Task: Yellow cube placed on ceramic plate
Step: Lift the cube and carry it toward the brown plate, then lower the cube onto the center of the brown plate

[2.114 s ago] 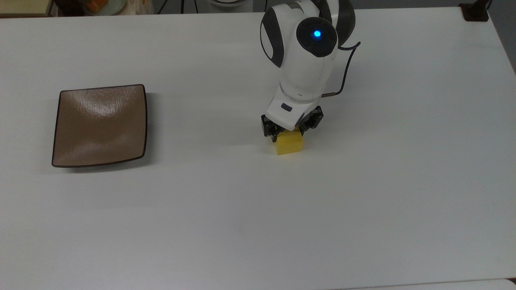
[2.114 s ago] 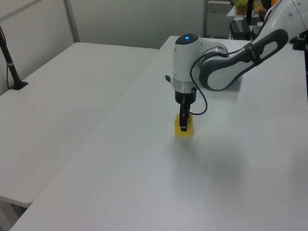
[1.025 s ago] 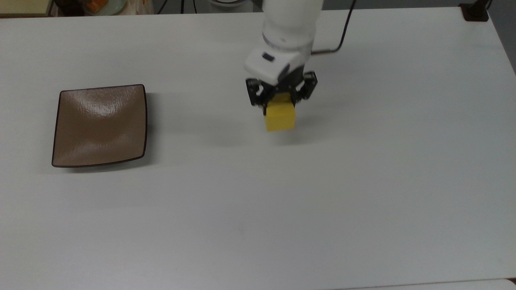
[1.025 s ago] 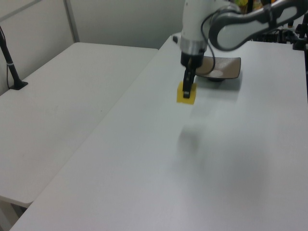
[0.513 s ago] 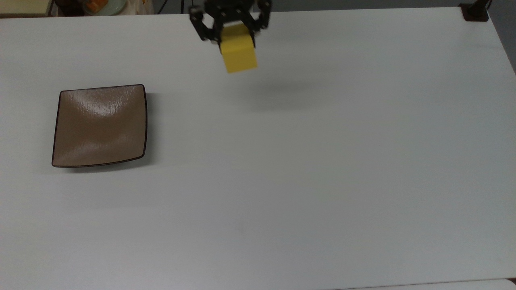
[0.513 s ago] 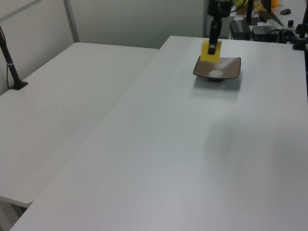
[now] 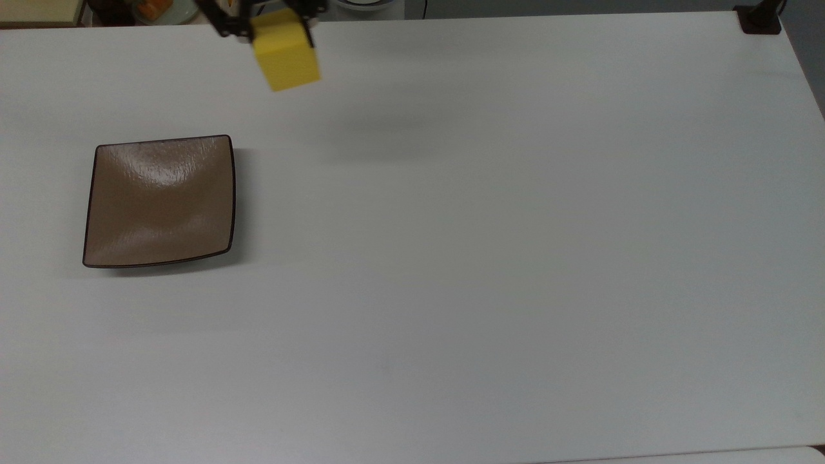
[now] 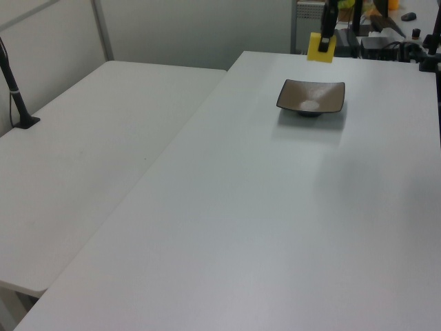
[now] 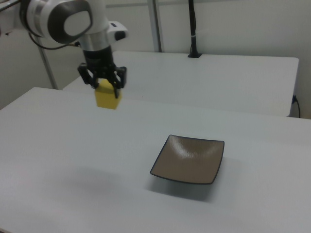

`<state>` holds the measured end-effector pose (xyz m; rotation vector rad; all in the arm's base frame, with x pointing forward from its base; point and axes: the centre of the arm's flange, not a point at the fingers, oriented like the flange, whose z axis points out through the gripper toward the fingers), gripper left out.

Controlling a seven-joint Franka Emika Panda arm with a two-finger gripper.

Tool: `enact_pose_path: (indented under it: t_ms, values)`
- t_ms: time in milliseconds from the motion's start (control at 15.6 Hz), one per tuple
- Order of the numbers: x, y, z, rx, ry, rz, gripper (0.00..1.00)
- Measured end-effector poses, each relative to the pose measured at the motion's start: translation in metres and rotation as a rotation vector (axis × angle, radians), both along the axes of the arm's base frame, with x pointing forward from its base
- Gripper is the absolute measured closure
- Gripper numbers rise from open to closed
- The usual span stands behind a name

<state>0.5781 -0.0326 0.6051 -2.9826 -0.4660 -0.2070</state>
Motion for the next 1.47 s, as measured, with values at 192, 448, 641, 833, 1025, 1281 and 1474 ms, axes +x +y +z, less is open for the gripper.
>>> enact_pose_path:
  t_ms: [192, 448, 641, 833, 1025, 1281, 1474]
  values:
    - [-0.004, -0.052, -0.003, -0.005, -0.013, 0.034, 0.41]
    - [-0.006, -0.109, -0.016, -0.017, -0.024, 0.042, 0.41]
    - [0.009, -0.125, -0.04, -0.028, -0.046, 0.034, 0.41]
    - [0.032, -0.134, -0.08, -0.069, -0.052, 0.033, 0.41]
    - [0.052, -0.145, -0.123, -0.112, -0.054, 0.034, 0.41]
    - [0.068, -0.156, -0.165, -0.14, -0.063, 0.032, 0.41]
    - [0.075, -0.16, -0.191, -0.141, -0.058, 0.027, 0.41]
